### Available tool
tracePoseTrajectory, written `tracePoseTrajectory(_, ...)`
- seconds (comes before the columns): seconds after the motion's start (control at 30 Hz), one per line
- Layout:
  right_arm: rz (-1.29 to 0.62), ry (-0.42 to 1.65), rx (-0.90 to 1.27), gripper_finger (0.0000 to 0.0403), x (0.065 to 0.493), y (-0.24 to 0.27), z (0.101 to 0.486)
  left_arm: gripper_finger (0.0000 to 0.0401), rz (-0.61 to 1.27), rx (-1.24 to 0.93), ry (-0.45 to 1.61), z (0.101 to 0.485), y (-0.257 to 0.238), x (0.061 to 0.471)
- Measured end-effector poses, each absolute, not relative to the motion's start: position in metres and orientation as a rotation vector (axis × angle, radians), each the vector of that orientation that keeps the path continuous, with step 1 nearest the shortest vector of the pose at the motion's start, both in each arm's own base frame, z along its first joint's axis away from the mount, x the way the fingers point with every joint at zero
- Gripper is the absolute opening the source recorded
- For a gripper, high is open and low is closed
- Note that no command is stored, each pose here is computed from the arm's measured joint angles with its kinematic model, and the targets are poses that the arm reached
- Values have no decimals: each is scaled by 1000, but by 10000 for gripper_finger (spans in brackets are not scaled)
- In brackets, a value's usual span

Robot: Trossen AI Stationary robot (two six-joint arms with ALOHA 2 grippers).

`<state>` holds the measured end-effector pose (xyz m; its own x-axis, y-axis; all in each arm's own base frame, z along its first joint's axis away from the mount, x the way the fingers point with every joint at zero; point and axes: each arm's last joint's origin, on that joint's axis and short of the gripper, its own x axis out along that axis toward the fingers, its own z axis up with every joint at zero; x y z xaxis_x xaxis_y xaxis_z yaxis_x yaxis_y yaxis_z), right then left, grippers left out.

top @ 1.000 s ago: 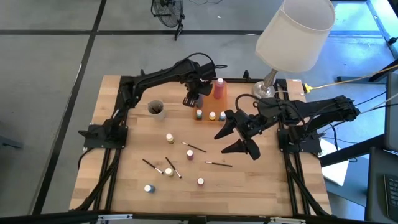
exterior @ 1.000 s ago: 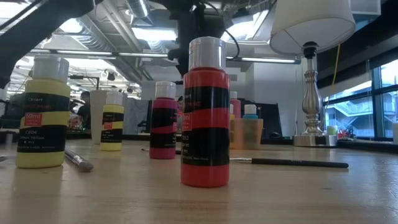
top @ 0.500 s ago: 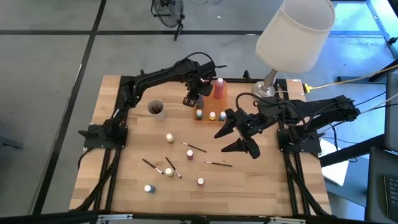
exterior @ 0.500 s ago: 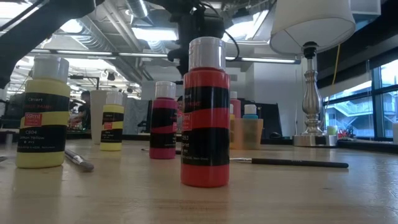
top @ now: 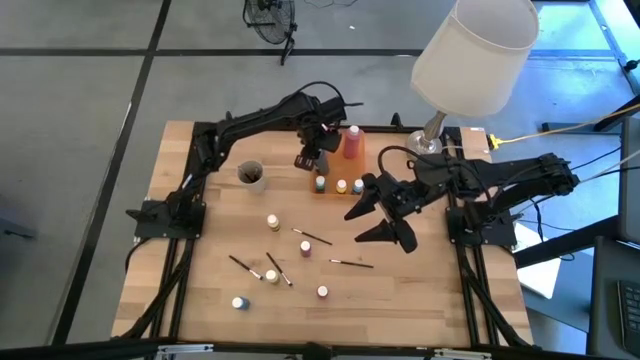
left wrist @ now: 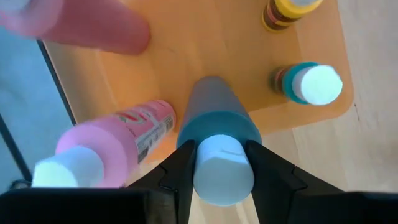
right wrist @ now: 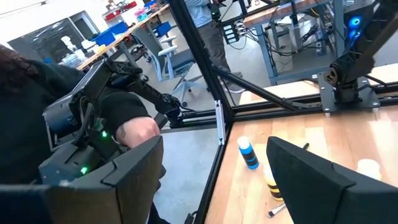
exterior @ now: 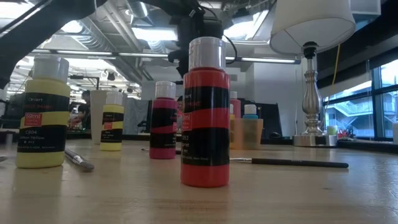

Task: Pick & Place Paint Supplies
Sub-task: Put the large black paint bottle into the orange bin

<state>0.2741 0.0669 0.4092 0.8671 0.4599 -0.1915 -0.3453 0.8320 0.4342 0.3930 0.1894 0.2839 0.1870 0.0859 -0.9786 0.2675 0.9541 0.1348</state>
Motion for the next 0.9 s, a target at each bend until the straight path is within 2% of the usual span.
tracePoseTrajectory(0.9, 427, 318, 394, 291, 265, 64, 412, 134, -117, 244, 1380, 283, 190, 392)
